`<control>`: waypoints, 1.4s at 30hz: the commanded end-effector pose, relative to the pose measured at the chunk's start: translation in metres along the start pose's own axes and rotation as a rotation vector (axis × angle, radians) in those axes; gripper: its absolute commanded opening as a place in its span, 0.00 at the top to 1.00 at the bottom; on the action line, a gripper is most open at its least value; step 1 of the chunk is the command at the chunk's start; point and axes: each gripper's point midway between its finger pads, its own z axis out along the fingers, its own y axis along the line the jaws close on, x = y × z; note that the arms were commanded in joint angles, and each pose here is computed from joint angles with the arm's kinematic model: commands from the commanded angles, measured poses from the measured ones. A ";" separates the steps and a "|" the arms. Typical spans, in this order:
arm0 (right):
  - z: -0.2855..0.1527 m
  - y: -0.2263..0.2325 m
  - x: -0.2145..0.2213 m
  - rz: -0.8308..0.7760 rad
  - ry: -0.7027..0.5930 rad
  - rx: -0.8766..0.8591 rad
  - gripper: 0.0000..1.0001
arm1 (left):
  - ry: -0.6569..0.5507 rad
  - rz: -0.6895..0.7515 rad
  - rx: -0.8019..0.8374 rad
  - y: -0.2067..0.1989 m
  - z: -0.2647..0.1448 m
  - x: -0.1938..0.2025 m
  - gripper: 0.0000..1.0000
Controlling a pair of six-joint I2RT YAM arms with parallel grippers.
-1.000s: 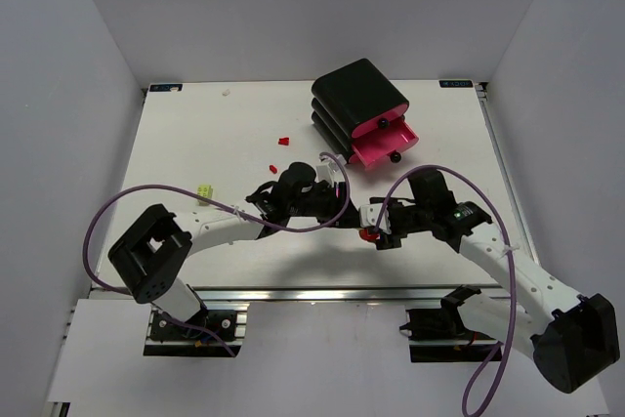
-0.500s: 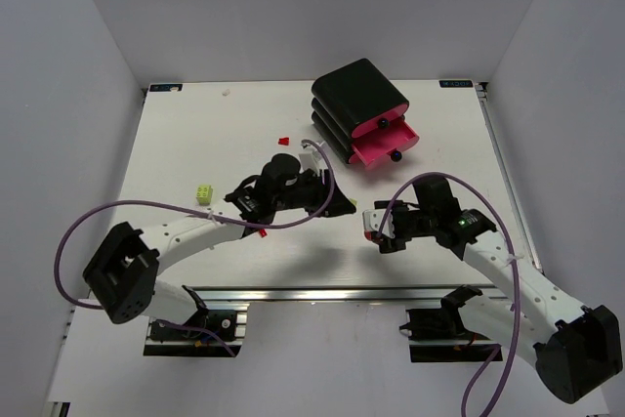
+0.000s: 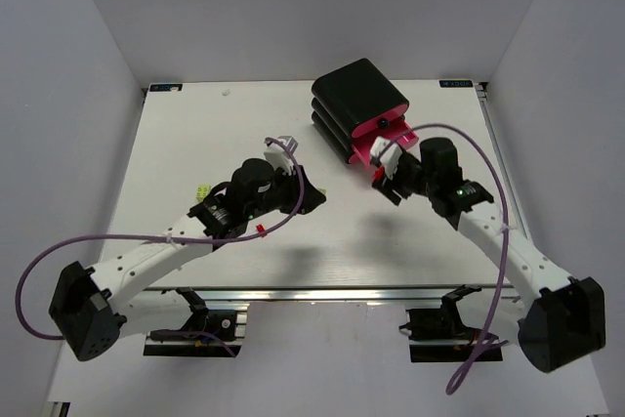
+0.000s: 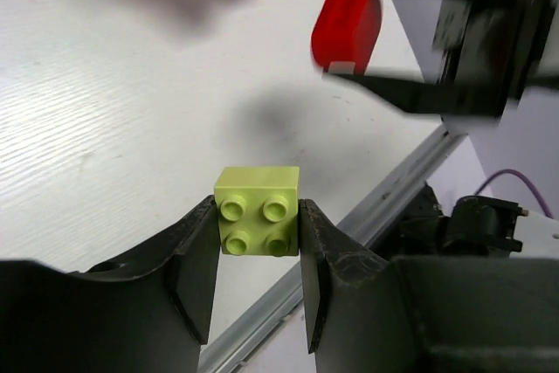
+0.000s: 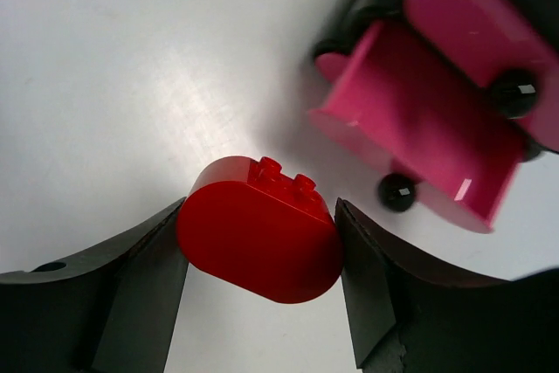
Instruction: Sort the legos into containers by color
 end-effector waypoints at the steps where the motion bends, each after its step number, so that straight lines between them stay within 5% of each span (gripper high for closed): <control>1: -0.003 -0.063 -0.044 0.115 -0.084 0.175 1.00 | -0.038 0.047 -0.079 0.017 -0.023 -0.001 0.83; 10: 0.040 -0.118 -0.062 0.169 -0.046 0.141 1.00 | -0.050 0.067 -0.060 0.020 -0.044 0.009 0.82; 21: 0.073 -0.126 -0.027 0.225 0.067 0.085 0.97 | -0.058 0.082 -0.081 0.025 -0.060 0.011 0.80; 32: 0.086 -0.131 -0.013 0.248 0.118 0.074 0.48 | -0.064 0.072 -0.045 0.017 -0.048 0.005 0.80; 42: 0.082 -0.132 -0.010 0.253 0.120 0.078 0.42 | -0.035 0.077 -0.003 0.001 -0.026 -0.002 0.78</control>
